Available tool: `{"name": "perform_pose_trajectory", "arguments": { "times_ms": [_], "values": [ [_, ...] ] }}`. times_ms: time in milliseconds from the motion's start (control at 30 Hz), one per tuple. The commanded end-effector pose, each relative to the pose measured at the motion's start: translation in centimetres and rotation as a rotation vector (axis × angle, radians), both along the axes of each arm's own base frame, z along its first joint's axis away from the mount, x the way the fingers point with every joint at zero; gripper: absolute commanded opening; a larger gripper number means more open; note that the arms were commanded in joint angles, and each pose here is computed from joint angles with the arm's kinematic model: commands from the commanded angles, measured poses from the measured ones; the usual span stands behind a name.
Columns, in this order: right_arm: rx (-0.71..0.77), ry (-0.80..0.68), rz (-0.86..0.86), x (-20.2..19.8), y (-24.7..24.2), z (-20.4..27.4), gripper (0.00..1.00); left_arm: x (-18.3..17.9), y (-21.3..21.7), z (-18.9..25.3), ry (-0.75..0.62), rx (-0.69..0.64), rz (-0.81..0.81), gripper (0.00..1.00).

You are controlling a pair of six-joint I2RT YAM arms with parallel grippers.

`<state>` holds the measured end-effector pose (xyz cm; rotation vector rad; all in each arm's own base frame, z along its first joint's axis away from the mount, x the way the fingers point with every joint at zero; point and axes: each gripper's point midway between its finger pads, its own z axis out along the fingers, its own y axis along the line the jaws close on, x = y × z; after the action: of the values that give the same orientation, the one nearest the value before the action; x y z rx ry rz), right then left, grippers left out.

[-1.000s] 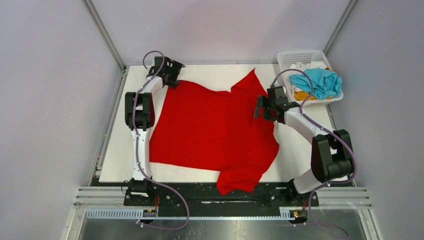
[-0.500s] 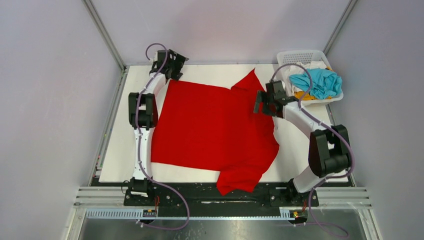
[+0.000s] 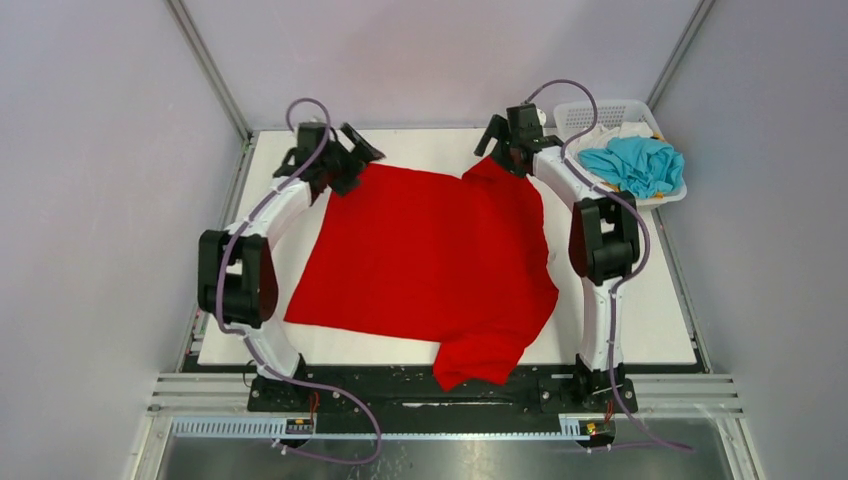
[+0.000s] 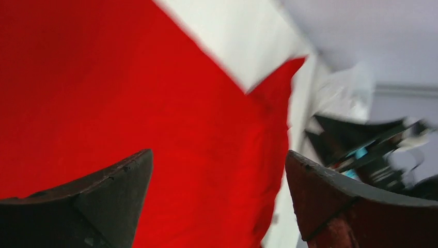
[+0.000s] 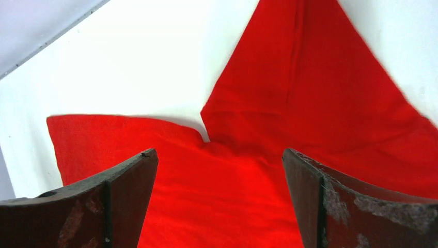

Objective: Fold and stack the t-shirts
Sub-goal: Flatten out the tshirt

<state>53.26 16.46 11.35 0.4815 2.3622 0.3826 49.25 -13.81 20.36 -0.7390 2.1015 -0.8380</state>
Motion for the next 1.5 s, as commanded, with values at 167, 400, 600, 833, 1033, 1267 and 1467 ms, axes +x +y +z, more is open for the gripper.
{"name": "perform_pose_trajectory", "arguments": {
  "times_ms": [167,400,600,833,1033,1267,1467],
  "values": [
    [0.155,0.035,-0.122,2.7,2.1,-2.6,0.99,-7.8,-2.9,-12.1,0.309,0.039,-0.179,0.99],
    [0.214,0.089,-0.182,3.5,3.0,-5.8,0.99,-11.7,-1.7,-15.5,0.43,0.08,-0.17,0.99],
    [0.24,0.068,-0.234,5.7,3.6,-6.6,0.99,-13.8,-0.2,-16.7,0.497,0.15,-0.156,0.99],
    [0.297,-0.012,-0.245,10.1,5.6,-6.2,0.98,-14.6,0.1,-17.8,0.536,0.167,-0.158,0.99],
    [0.427,-0.167,-0.262,15.3,7.6,-5.6,0.96,-15.2,0.3,-18.4,0.56,0.176,-0.158,0.99],
    [0.458,-0.491,-0.222,19.0,8.7,1.9,0.96,-16.3,1.3,-18.2,0.579,0.222,-0.143,0.99],
    [0.179,-0.369,-0.069,14.2,6.9,3.1,0.96,-15.6,0.9,-17.1,0.545,0.213,-0.161,0.99]
  ]
}}
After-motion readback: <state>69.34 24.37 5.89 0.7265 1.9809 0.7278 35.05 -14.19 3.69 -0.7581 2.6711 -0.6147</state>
